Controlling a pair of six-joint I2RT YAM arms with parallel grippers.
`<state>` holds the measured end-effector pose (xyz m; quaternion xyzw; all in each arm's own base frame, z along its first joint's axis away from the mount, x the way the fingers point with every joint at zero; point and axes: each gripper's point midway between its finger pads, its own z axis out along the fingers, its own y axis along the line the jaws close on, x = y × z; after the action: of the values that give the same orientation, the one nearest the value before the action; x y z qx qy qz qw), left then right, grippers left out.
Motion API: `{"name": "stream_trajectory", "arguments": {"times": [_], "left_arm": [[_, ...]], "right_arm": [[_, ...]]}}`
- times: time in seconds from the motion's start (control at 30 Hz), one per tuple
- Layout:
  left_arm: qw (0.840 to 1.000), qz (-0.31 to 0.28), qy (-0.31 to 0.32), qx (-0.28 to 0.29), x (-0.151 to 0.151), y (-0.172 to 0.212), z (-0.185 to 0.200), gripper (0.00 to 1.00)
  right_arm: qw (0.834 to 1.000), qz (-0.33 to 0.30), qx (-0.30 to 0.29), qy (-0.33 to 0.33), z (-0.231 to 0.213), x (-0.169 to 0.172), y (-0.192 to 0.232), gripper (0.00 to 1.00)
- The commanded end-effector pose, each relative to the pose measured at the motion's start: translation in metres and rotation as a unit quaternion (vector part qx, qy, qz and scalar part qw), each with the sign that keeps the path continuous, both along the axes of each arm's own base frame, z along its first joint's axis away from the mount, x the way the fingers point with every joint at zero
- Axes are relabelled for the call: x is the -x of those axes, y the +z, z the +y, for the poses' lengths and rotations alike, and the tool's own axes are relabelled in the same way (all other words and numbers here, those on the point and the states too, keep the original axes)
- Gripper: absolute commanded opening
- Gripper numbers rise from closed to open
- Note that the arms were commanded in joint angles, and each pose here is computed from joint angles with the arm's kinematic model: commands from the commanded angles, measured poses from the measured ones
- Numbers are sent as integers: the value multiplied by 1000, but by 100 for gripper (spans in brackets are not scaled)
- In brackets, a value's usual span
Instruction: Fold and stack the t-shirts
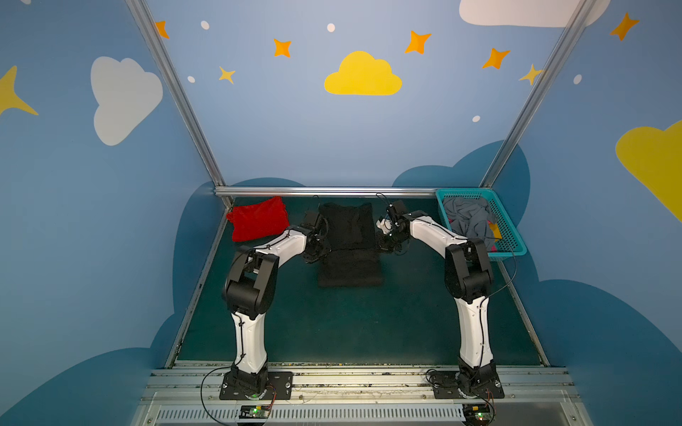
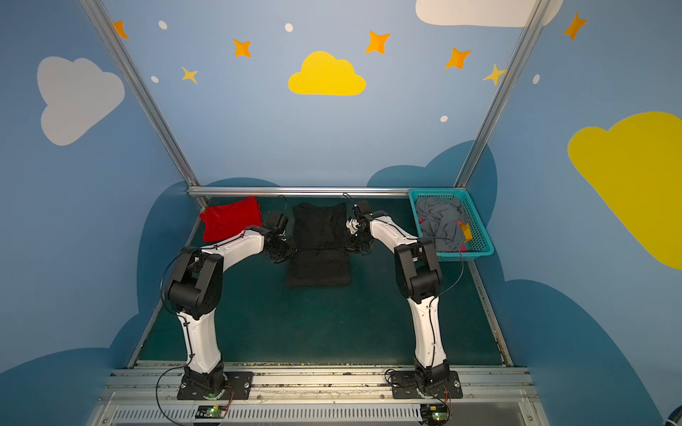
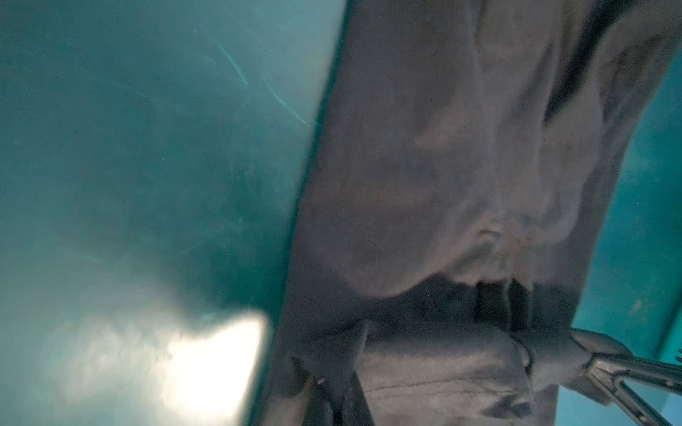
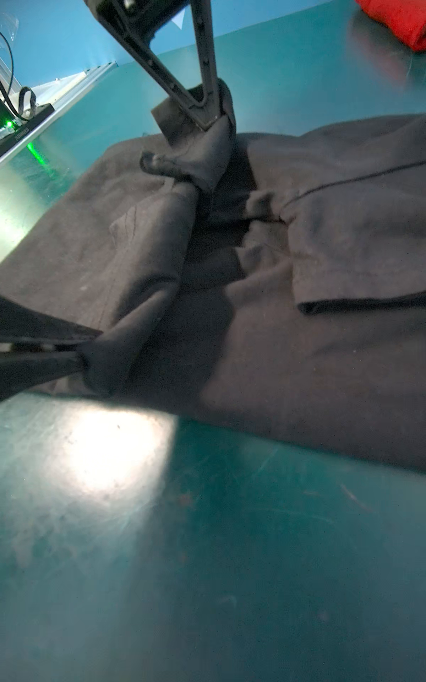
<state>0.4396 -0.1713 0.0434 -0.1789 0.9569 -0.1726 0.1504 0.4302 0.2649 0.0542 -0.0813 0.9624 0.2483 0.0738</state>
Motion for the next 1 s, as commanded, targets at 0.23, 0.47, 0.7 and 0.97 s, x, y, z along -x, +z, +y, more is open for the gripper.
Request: {"name": "stream_trajectory", "arguments": {"times": [0.23, 0.47, 0.7, 0.97], "left_arm": [[999, 0, 6, 39, -4, 9, -6, 55], [997, -5, 8, 77, -3, 19, -14, 57], [991, 1, 27, 131, -11, 22, -17, 49], [978, 24, 69, 195, -20, 16, -8, 48]], "right_arm": [[1000, 11, -19, 1, 1, -1, 1, 36], [999, 9, -53, -3, 5, -1, 14, 39], [996, 19, -87, -23, 4, -12, 20, 41], [991, 37, -118, -48, 0, -27, 19, 42]]}}
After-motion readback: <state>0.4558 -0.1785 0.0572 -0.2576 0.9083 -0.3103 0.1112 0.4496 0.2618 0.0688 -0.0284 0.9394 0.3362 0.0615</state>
